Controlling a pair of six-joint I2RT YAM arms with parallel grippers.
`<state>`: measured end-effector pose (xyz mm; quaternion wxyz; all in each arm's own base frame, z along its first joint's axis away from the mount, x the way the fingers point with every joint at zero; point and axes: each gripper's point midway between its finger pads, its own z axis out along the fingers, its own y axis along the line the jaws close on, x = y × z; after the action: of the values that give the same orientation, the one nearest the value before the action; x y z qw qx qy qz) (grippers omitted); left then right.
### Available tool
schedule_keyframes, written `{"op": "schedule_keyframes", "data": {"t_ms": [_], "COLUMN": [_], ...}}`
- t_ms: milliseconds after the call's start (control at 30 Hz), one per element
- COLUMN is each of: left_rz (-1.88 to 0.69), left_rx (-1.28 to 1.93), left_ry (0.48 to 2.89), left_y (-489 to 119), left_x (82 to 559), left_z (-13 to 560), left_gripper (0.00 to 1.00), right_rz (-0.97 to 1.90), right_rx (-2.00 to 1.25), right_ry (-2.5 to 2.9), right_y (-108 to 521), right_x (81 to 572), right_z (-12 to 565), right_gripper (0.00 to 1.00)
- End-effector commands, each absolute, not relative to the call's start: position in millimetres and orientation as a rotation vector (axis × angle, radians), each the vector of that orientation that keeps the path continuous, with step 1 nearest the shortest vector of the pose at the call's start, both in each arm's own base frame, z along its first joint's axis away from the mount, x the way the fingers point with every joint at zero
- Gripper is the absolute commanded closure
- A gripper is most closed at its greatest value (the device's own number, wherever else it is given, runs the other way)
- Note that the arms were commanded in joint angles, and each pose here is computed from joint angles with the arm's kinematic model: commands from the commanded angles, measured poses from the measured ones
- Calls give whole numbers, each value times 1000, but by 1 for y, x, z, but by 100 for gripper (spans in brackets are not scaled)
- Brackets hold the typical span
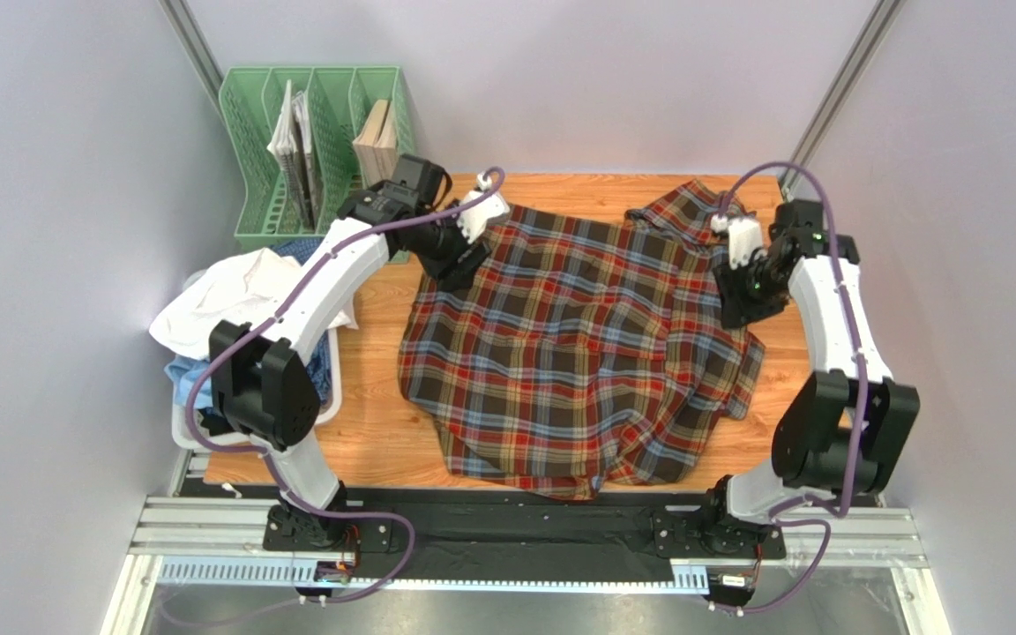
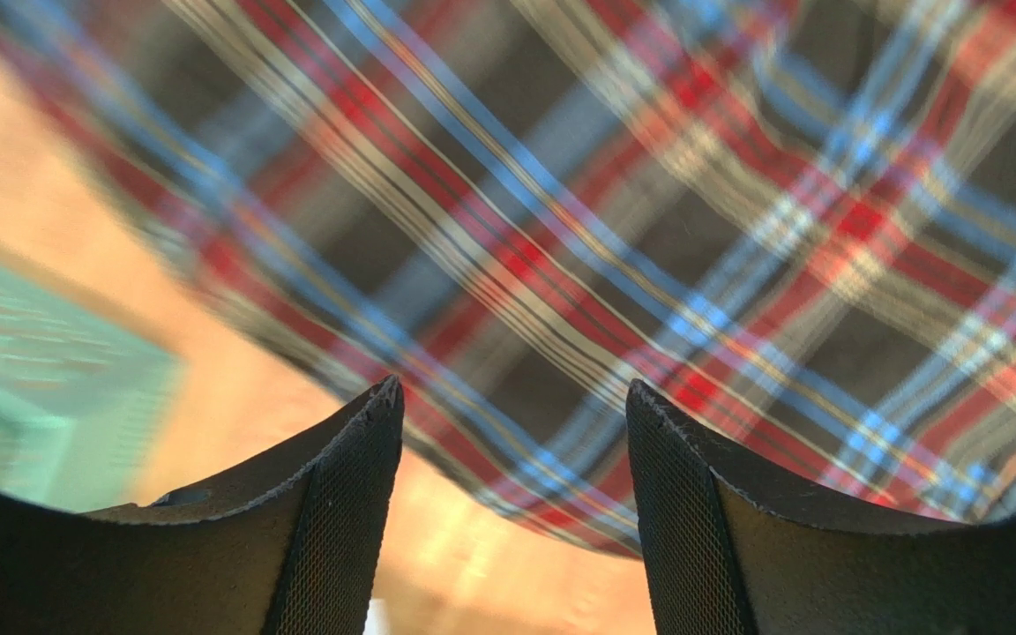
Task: Fold and stack the long sleeve shirts
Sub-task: Flatten the shirt out
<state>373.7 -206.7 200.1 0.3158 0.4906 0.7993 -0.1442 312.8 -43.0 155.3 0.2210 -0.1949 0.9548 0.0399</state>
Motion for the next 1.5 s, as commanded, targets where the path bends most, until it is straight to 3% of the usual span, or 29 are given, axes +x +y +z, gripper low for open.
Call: {"op": "schedule_keyframes", "data": {"t_ms": [0, 267, 467, 700, 800, 867, 933, 967, 1033, 1067, 1167, 1300, 1467], "left_rz": [-491, -507, -397, -281, -262, -390, -594, -639, -792, -762, -757, -712, -582], "left_rx": [1312, 1320, 1341, 1298, 1258, 1222, 1246, 1286, 1400, 1496, 1770, 2122, 2367], "left_ry": [2314, 2470, 2616, 2727, 2717, 2649, 2539, 2384, 2280, 2136, 1945, 1793, 1629], "left_y": [-199, -189, -172, -162, -164, -176, -195, -205, -219, -220, -221, -221, -240], "left_x": [343, 326, 329, 368, 393, 396, 376, 368, 317, 300, 231, 162, 144], "left_z": [144, 95, 51, 26, 31, 59, 78, 116, 124, 149, 149, 110, 81], "left_gripper": [32, 33, 34, 39, 41, 41, 36, 34, 31, 31, 30, 32, 35], "right_rz": [224, 20, -247, -453, -512, -406, -265, -190, -55, -14, 162, 304, 437], "right_rx": [-522, -544, -599, -557, -518, -509, -542, -570, -629, -673, -732, -794, -789], "right_ry": [2801, 2969, 3007, 2927, 2856, 2828, 2772, 2747, 2714, 2699, 2679, 2692, 2731], "right_y": [-38, -72, -119, -160, -171, -160, -137, -125, -97, -89, -54, -18, 4], "right_x": [291, 289, 322, 405, 432, 433, 419, 410, 376, 365, 324, 295, 287], "right_z": [101, 20, -8, 14, 51, 73, 105, 114, 128, 131, 136, 125, 109], "right_gripper": [63, 63, 63, 61, 54, 45, 36, 32, 29, 29, 33, 39, 41]}}
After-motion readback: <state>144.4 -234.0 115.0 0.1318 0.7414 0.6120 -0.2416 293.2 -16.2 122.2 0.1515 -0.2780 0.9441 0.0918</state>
